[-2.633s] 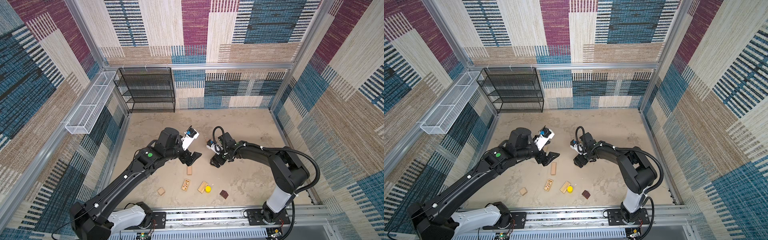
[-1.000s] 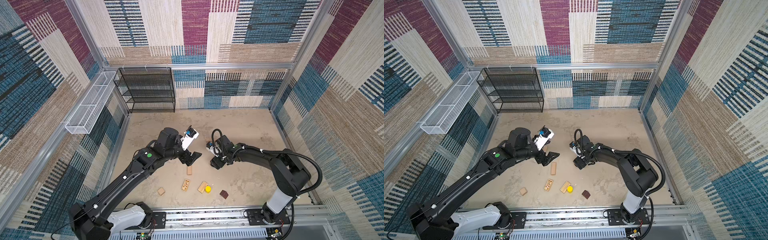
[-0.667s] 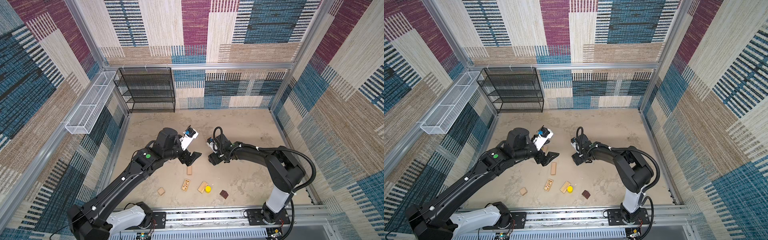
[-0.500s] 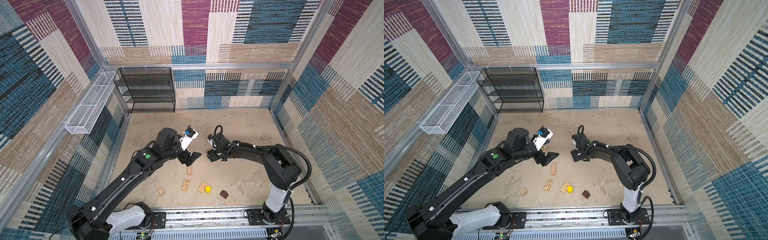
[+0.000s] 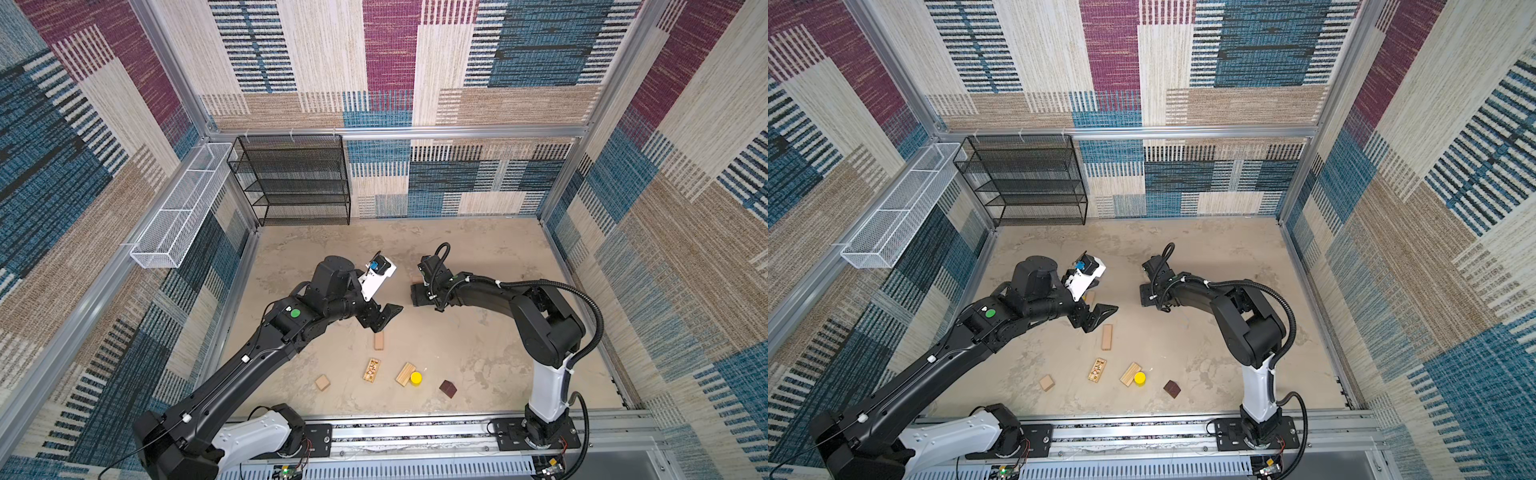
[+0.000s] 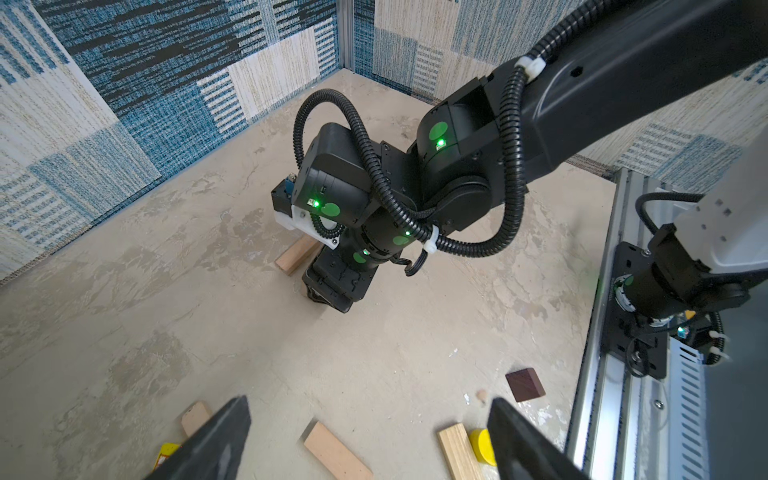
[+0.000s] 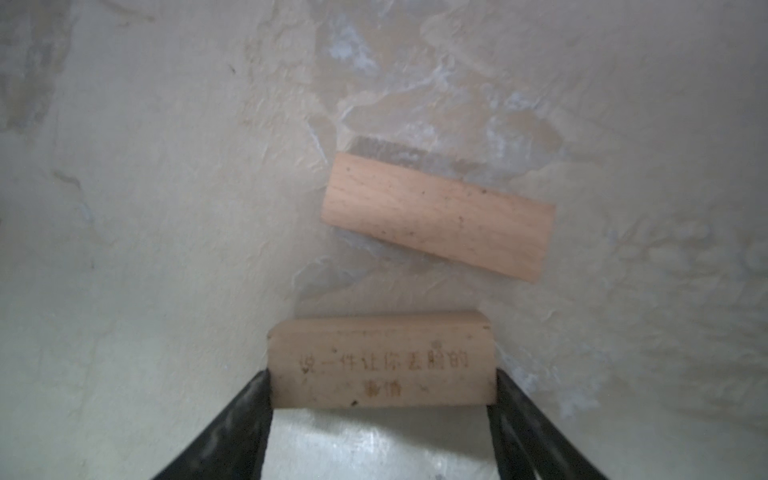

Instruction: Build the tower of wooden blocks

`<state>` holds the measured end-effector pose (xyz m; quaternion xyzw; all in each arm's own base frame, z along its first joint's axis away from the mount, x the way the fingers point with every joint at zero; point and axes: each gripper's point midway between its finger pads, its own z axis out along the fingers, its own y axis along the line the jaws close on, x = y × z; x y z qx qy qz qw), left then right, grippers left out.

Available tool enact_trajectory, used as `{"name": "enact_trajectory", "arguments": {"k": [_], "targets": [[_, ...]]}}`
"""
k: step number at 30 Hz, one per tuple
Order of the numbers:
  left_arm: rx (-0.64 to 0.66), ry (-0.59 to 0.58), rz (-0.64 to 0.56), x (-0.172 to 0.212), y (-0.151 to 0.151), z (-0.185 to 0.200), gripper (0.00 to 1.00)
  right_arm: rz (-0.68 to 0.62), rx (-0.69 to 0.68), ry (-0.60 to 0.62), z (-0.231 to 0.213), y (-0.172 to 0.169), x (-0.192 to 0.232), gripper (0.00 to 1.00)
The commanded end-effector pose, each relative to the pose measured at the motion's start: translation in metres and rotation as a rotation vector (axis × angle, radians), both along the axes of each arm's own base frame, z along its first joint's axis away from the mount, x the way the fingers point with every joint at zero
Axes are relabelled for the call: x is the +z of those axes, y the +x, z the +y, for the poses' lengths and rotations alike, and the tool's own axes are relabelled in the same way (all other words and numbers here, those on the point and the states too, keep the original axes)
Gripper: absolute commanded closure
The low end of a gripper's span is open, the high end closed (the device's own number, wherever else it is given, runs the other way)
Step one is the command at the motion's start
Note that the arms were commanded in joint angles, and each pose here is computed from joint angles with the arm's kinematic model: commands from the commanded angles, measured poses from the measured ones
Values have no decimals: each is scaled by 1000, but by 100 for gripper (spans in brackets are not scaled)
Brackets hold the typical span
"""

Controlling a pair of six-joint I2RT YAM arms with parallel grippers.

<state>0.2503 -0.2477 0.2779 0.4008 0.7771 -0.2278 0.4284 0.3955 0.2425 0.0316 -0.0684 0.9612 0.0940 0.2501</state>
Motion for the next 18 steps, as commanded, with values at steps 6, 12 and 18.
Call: {"name": "enact_trajectory", "arguments": {"k": [6,12,18], "targets": [[4,-24,-44,11,3,0,6,109,-100,56,-5,-15,-10,21],[2,-29,-46,12,2,1,6,98,-114,70,-4,-13,0,3],[4,-31,-44,13,3,1,6,84,-107,54,-5,-10,2,7]]}}
